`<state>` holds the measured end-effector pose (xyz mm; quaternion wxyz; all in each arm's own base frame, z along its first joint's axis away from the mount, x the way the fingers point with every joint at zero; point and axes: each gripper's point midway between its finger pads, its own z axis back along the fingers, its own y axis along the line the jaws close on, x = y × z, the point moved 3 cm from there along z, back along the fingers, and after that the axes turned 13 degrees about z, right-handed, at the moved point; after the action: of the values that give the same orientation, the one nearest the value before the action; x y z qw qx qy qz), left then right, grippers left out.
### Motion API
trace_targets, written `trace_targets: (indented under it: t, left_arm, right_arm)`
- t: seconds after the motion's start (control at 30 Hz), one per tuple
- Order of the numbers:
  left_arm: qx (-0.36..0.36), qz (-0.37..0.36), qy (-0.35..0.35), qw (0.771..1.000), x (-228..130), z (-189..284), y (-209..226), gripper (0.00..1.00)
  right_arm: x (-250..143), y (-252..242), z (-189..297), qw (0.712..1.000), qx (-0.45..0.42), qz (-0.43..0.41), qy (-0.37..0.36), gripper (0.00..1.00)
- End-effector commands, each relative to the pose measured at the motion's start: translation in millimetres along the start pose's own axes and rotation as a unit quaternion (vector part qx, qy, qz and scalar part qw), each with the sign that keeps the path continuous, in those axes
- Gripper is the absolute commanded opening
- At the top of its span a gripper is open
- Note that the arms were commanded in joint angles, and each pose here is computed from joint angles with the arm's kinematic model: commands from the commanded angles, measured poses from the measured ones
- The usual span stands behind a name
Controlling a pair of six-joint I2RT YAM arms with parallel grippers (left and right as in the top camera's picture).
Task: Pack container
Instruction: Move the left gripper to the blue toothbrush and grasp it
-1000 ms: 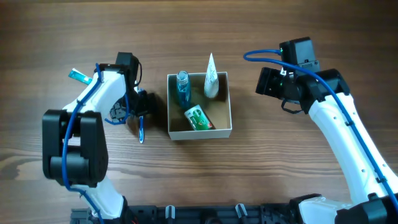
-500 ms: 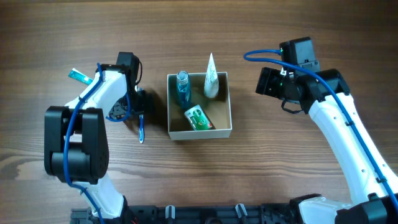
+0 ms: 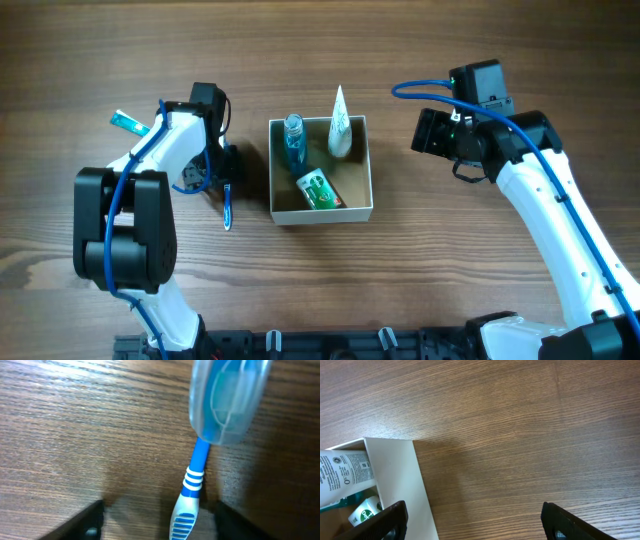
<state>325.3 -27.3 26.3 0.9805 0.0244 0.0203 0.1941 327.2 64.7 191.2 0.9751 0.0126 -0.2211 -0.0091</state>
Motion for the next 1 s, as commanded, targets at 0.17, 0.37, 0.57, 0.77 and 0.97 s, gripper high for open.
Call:
trace_targets:
  t: [0.17, 0.37, 0.57, 0.77, 0.97]
  left_arm:
    - [0.015, -0.007, 0.020, 1.000, -5.8, -12.0, 1.6, 0.24]
    - [0.015, -0.007, 0.020, 1.000, -5.8, -12.0, 1.7, 0.13]
    - [0.015, -0.007, 0.019, 1.000, -4.1, -6.2, 1.1, 0.04]
    - [0.005, -0.006, 0.000, 1.000, 6.8, 28.0, -3.5, 0.04]
    - [-0.028, -0.007, -0.062, 0.998, 14.5, 100.6, -8.4, 0.04]
  right_arm:
    - [-3.5, 1.3, -4.5, 1.000, 0.005, -0.007, 0.010, 0.86]
    - [-3.6, 1.3, -4.5, 1.000, 0.005, -0.007, 0.010, 0.86]
    - [-3.6, 1.3, -4.5, 1.000, 0.005, -0.007, 0.010, 0.86]
    - [-3.6, 1.3, -4.5, 1.000, 0.005, -0.007, 0.010, 0.86]
    - [-3.6, 1.2, -4.5, 1.000, 0.005, -0.008, 0.010, 0.86]
